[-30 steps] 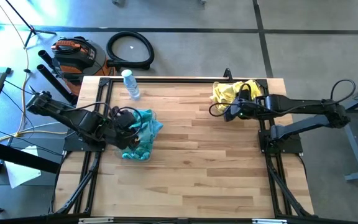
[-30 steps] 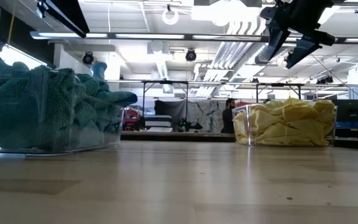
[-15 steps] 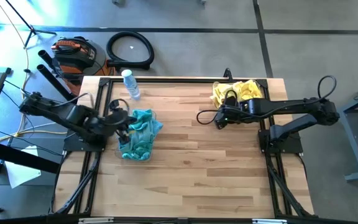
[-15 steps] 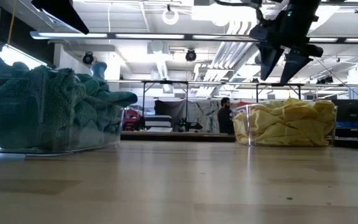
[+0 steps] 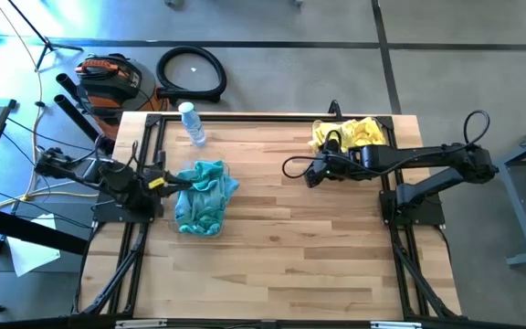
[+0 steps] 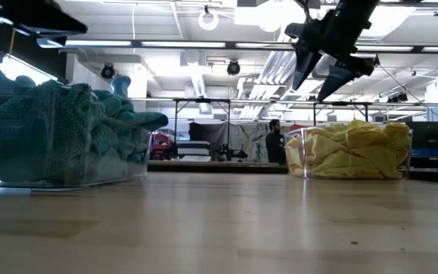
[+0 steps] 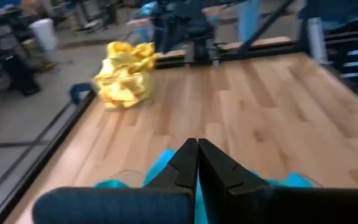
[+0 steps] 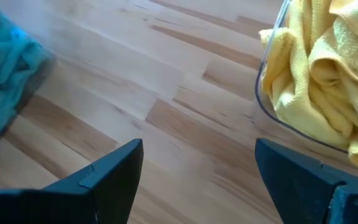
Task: Sort microfiber towel by color & place in baskets
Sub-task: Return to Home Position
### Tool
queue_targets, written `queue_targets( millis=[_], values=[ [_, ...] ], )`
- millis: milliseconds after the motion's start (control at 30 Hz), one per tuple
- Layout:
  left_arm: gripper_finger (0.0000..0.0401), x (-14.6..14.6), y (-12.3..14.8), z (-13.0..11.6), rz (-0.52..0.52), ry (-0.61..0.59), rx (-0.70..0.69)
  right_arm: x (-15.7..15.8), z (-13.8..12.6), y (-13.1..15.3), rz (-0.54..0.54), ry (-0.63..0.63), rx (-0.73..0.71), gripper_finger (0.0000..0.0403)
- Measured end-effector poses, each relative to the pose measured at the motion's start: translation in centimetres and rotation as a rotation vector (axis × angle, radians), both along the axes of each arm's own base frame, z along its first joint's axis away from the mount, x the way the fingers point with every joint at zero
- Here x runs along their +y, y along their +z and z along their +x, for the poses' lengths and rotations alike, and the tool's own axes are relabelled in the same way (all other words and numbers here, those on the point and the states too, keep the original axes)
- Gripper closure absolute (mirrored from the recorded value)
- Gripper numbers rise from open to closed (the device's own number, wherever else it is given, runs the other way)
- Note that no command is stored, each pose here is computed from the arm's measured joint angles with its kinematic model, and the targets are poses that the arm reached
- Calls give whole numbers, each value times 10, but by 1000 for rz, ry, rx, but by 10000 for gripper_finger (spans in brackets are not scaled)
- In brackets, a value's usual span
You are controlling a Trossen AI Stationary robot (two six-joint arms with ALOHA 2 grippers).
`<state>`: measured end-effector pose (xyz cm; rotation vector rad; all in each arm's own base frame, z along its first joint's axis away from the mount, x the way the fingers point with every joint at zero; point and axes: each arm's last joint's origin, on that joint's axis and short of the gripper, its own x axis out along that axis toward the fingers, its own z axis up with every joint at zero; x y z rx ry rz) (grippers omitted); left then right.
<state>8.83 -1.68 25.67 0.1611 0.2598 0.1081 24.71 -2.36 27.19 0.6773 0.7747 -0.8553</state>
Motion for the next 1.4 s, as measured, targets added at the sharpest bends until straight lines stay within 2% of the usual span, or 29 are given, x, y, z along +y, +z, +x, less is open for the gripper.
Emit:
queue_targets(
  millis=[100,200,300,433,767,1133,1300,1400],
  values=[
    [401,1,2,-8,-14,-73,-79,0,1,1,-1,0,-12,95],
    [401,2,-8,-13,-5,-85,-98,0,1,1,2,-5,-19,95],
    [401,3,-20,-16,-79,-73,-144,0,2,1,3,-8,-29,95],
    [401,0,-33,-11,-161,-132,-258,0,3,1,11,-21,-42,95],
    [401,-12,-75,4,-133,-373,-343,0,3,2,13,-24,-47,95],
    [401,-3,-80,8,-72,-356,-348,0,3,2,15,-27,-51,95],
    [401,7,-83,10,-101,-290,-320,0,3,2,12,-22,-49,95],
    [401,10,-85,10,-176,-274,-290,0,3,2,12,-22,-49,95]
  ],
)
